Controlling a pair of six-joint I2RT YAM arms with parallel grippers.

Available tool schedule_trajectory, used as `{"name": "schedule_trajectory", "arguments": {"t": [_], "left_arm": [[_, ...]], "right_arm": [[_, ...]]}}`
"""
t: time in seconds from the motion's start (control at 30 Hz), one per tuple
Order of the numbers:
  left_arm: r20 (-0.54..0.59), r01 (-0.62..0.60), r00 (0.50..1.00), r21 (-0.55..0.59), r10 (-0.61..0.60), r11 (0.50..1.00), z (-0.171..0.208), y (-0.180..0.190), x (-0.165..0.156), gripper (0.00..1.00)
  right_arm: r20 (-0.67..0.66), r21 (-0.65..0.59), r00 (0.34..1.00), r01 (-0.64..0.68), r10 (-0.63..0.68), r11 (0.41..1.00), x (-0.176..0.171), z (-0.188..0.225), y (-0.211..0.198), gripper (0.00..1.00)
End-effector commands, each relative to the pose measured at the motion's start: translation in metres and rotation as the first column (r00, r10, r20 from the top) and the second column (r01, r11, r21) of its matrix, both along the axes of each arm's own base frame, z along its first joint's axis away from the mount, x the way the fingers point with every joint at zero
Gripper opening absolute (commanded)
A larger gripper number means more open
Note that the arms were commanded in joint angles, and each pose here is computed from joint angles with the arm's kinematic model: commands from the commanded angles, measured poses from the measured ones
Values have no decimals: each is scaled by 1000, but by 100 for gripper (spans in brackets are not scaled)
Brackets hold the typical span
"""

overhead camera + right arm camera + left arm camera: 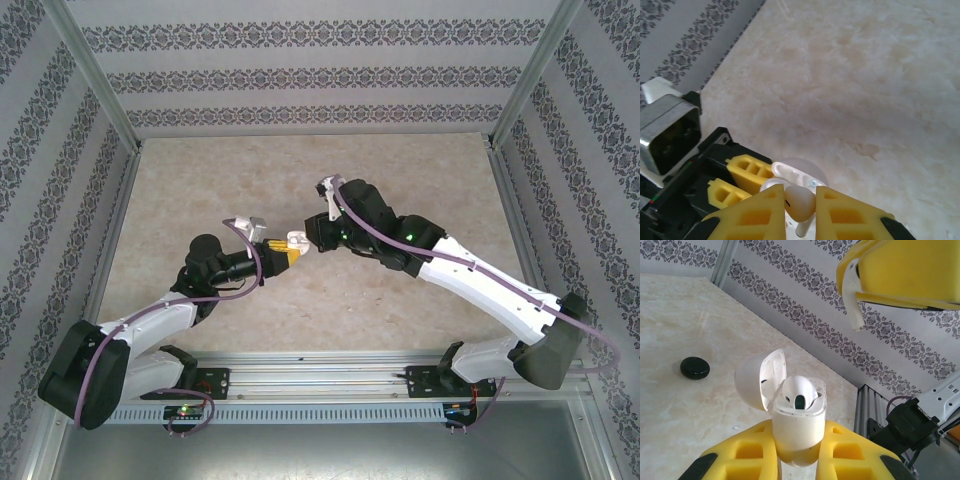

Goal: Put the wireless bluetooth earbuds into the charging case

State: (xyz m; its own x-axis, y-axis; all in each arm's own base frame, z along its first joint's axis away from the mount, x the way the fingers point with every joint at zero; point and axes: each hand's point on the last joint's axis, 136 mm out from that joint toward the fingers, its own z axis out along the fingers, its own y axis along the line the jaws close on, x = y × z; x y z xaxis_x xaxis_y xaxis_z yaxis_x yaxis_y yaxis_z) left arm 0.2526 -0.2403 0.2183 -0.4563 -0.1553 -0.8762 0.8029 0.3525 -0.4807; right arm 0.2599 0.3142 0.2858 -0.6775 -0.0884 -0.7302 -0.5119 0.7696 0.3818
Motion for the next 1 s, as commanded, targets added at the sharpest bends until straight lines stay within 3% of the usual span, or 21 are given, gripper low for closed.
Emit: {"name": "schedule_trajectory", "arguments": {"t": [0.0, 0.97], "left_arm": [[85, 33, 996, -65, -27, 997, 34, -4, -7, 0], [117, 28, 993, -122, -13, 992, 52, 2, -15, 0]], "right_arm": [[63, 35, 997, -53, 51, 998, -3, 9, 12, 16], [28, 128, 993, -119, 116, 985, -20, 0, 23, 16]]}}
